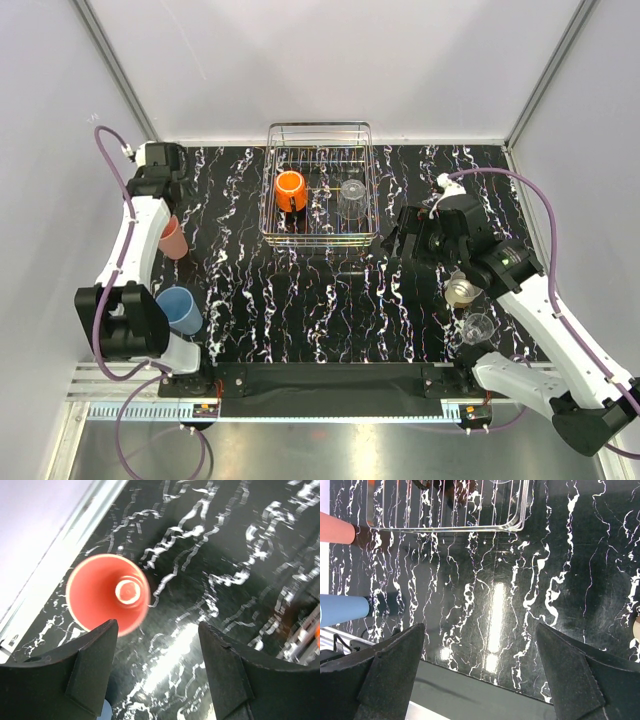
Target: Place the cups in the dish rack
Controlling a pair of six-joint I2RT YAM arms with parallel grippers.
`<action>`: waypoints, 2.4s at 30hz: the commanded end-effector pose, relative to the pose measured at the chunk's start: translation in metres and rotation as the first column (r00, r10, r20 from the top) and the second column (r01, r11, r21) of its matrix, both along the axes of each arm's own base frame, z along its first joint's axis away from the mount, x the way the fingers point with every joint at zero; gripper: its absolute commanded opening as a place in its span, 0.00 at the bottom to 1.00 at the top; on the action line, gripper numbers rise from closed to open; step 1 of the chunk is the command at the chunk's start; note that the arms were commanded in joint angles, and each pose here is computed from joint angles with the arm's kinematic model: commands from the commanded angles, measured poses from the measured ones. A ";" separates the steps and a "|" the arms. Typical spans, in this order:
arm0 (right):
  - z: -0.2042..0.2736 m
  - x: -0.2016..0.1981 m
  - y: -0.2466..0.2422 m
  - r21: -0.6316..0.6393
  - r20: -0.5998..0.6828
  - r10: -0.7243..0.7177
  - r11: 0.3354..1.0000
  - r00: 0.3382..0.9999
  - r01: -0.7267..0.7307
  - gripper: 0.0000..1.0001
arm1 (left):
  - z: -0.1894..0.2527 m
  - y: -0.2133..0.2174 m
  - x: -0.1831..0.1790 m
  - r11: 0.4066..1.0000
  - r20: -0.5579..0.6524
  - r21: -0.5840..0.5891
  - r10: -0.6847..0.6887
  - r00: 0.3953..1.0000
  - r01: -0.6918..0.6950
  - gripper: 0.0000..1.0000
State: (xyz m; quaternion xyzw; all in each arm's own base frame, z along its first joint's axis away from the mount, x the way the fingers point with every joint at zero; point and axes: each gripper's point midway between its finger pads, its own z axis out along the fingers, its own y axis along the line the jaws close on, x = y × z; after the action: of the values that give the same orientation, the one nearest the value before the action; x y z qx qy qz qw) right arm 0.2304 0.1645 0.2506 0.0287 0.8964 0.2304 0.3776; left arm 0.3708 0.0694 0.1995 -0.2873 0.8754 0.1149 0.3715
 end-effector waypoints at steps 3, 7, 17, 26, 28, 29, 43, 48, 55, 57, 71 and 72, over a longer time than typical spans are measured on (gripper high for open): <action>0.022 0.002 0.010 0.068 0.040 0.013 0.998 0.999 -0.016 1.00 | -0.011 0.025 0.013 0.998 0.035 -0.038 0.055 0.998 -0.054 0.67; 0.028 -0.004 0.013 0.096 0.026 0.028 0.995 0.999 -0.031 1.00 | -0.031 0.028 0.018 0.996 -0.018 -0.071 0.050 0.999 -0.051 0.63; 0.029 -0.012 0.004 0.097 0.029 0.005 0.995 1.000 -0.008 1.00 | -0.061 0.030 0.018 0.993 -0.098 -0.100 0.059 0.993 -0.069 0.59; 0.034 -0.015 0.002 0.084 0.003 0.001 0.996 1.000 -0.002 1.00 | -0.068 0.036 0.010 0.992 -0.128 -0.071 0.097 0.987 -0.106 0.51; 0.035 -0.016 -0.003 0.071 0.007 -0.021 0.997 1.000 0.020 1.00 | -0.071 0.034 0.011 0.991 -0.143 -0.081 0.091 0.986 -0.103 0.48; 0.037 -0.015 -0.005 0.069 0.012 -0.028 0.997 1.000 0.028 1.00 | -0.073 0.033 0.011 0.991 -0.148 -0.085 0.091 0.985 -0.105 0.42; 0.034 -0.006 0.004 0.101 -0.021 -0.057 0.993 0.998 0.059 1.00 | -0.064 0.018 0.010 0.983 -0.103 -0.166 0.059 0.993 -0.076 0.00; 0.031 0.001 0.014 0.128 -0.029 -0.048 0.990 0.998 0.051 1.00 | -0.040 0.005 0.005 0.976 -0.002 -0.214 0.033 0.999 -0.033 0.00; 0.038 0.010 0.034 0.214 -0.013 -0.005 0.977 1.000 0.008 1.00 | 0.039 -0.058 0.005 0.899 0.330 -0.337 -0.165 0.929 0.279 0.00; 0.042 0.014 0.042 0.256 0.011 0.010 0.967 1.000 -0.013 1.00 | 0.059 -0.078 0.006 0.855 0.417 -0.346 -0.227 0.880 0.385 0.00; 0.109 -0.001 0.058 0.450 0.355 0.082 0.858 0.931 -0.247 1.00 | 0.173 -0.262 -0.105 0.238 0.752 -0.306 -0.533 0.387 0.922 0.00; 0.119 -0.006 0.058 0.465 0.388 0.084 0.842 0.918 -0.274 1.00 | 0.177 -0.270 -0.117 0.198 0.765 -0.290 -0.539 0.351 0.936 0.00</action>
State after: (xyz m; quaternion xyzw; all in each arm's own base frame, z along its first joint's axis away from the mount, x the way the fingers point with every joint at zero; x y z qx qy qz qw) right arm 0.2350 0.2127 0.3242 0.0365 0.7850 0.4288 0.4455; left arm 0.2954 -0.1629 0.3478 -0.0230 0.7703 -0.4319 0.4687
